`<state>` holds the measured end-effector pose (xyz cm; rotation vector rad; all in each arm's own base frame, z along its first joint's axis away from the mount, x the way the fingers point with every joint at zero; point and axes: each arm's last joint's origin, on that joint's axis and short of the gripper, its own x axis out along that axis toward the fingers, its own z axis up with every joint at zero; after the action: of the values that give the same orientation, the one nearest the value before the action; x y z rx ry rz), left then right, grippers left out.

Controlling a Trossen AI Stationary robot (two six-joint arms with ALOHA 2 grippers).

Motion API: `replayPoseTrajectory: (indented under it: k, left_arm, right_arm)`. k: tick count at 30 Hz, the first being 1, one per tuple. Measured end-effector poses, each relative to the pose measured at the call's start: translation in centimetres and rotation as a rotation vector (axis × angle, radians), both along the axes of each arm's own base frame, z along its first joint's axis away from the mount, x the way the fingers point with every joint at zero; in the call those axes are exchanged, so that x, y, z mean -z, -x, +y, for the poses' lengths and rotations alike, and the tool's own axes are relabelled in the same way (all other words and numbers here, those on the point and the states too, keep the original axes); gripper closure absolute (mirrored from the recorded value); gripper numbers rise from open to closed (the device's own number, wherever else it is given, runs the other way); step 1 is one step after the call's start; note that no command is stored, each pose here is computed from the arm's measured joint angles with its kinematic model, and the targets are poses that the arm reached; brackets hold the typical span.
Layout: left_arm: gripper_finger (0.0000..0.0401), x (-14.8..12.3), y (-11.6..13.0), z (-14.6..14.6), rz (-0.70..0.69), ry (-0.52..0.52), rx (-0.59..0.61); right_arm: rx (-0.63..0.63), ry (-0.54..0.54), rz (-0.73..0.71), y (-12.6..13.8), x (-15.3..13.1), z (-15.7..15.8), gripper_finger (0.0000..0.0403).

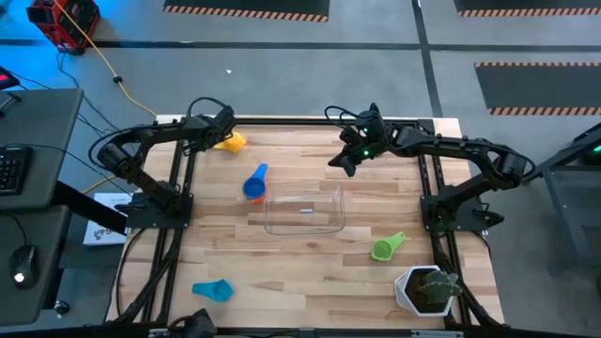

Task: Nest measuring cups in basket
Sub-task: Stack the yellow measuring cup on top of the blue measuring cup

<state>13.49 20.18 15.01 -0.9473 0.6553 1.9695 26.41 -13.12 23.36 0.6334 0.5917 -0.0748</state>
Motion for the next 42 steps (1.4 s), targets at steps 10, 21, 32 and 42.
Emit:
replayPoseTrajectory:
  k: [10,21,32,42]
  left_arm:
    - [0.0162,2.7,-1.6,-0.5,0.035,-0.066,-0.126]
    - [0.0162,3.9,-3.6,-1.2,-0.056,-0.081,-0.129]
    - [0.0162,2.8,-5.0,-2.6,-0.141,-0.045,-0.040]
    - [0.0162,0.9,-5.1,-3.2,-0.203,-0.114,-0.036]
  right_arm:
    - [-0.003,-0.008,0.008,0.1,0.1,0.0,0.0403]
    - [-0.015,-0.028,0.024,0.4,0.3,-0.2,0.0403]
    - [0.006,-0.002,0.008,0.6,0.1,-0.9,0.0403]
    - [0.007,0.005,-0.002,0.6,0.0,-0.9,0.0403]
